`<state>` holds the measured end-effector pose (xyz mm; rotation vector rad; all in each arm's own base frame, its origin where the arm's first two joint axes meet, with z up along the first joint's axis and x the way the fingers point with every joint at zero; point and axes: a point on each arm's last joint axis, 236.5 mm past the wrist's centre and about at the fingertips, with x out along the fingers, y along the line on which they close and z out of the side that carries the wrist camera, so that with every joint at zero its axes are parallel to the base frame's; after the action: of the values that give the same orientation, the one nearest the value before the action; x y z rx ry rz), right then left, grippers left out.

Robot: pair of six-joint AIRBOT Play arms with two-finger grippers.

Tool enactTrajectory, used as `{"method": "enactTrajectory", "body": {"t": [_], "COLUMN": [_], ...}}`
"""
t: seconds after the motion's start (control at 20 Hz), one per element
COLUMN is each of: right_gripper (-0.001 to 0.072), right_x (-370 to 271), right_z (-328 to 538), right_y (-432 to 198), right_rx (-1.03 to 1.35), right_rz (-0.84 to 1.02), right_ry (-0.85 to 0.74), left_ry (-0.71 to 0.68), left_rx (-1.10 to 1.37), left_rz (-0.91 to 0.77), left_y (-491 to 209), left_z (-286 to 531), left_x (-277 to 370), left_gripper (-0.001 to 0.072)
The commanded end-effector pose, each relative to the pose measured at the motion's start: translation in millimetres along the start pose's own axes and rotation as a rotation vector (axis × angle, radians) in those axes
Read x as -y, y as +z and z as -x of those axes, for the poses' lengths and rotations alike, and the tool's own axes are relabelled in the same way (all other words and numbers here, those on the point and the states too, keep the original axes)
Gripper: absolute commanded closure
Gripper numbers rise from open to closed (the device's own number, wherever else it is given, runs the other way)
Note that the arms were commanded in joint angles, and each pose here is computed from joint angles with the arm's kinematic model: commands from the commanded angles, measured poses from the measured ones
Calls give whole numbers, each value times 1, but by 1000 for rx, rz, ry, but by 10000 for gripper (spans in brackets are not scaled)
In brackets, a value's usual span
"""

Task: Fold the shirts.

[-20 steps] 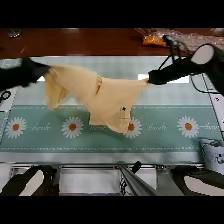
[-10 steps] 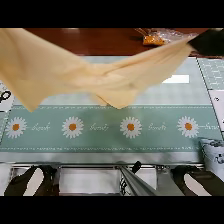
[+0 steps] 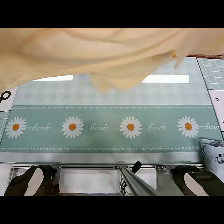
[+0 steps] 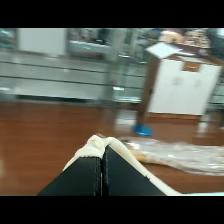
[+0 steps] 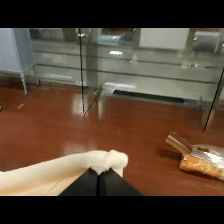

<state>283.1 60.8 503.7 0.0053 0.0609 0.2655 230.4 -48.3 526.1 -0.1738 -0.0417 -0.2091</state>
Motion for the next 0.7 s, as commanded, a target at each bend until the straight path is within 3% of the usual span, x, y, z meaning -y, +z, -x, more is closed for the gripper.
{"method": "enactTrajectory", "body": {"t": [0.0, 0.3, 0.45, 0.65], "right_gripper": [696, 696, 696, 696], "right_x": [8, 25, 27, 41], "right_z": [27, 28, 1, -51], "right_y": [-19, -165, -220, -306], "right_rx": [-111, -759, -931, -1090], "right_rz": [31, -25, -78, -125], "right_ry": [-65, -77, -34, -20], "left_ry": [223, 212, 165, 208], "left_rx": [-94, -601, -776, -883], "left_rz": [-12, 176, 299, 419], "left_y": [-17, -163, -242, -347], "left_z": [27, 11, -5, -28], "left_x": [-36, -67, -81, -124], "left_gripper": [690, 690, 690, 689]}}
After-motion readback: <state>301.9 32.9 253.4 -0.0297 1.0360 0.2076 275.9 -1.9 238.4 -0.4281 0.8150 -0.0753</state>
